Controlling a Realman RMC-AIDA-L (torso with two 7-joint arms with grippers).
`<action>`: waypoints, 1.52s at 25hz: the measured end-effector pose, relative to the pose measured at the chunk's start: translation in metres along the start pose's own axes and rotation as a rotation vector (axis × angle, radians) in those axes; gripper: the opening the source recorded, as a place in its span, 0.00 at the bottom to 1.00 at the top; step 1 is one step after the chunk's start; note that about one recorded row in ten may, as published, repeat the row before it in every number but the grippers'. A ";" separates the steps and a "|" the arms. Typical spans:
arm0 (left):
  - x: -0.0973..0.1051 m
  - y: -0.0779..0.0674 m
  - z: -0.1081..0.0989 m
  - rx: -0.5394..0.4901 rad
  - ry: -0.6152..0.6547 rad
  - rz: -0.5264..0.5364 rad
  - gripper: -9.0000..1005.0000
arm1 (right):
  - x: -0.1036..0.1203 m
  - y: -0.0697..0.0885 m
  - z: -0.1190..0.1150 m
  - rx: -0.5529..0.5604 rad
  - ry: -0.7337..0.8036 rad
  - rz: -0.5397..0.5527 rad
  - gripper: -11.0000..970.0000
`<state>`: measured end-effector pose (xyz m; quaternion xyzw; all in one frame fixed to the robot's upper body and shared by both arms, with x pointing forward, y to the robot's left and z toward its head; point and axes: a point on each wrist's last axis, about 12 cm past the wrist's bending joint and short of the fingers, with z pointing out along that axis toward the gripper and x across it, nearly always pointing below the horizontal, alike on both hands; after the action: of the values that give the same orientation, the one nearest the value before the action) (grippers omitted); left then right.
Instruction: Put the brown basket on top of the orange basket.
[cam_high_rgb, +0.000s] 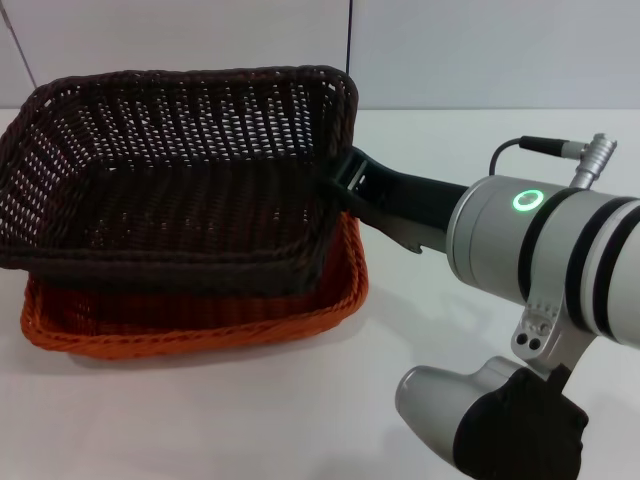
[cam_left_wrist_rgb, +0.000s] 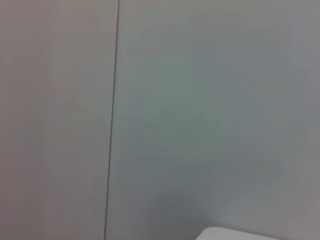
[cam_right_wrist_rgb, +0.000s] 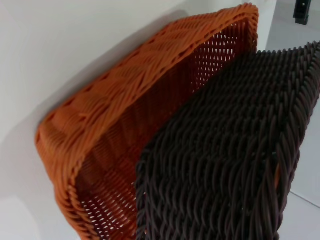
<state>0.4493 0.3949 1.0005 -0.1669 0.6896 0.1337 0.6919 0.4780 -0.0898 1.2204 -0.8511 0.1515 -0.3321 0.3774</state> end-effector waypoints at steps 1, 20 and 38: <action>0.000 0.000 0.000 0.000 0.000 0.000 0.79 | 0.000 0.001 0.000 -0.004 -0.001 -0.001 0.24; 0.000 -0.004 0.004 0.007 0.008 -0.003 0.79 | 0.003 0.032 0.002 -0.065 0.076 0.096 0.33; 0.003 -0.002 0.005 0.003 0.037 0.009 0.79 | 0.010 0.040 -0.009 0.102 0.268 0.209 0.69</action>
<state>0.4547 0.3949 0.9977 -0.1650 0.7034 0.1326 0.6785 0.4790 -0.1273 1.1998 -0.7585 0.2711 -0.4086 0.4292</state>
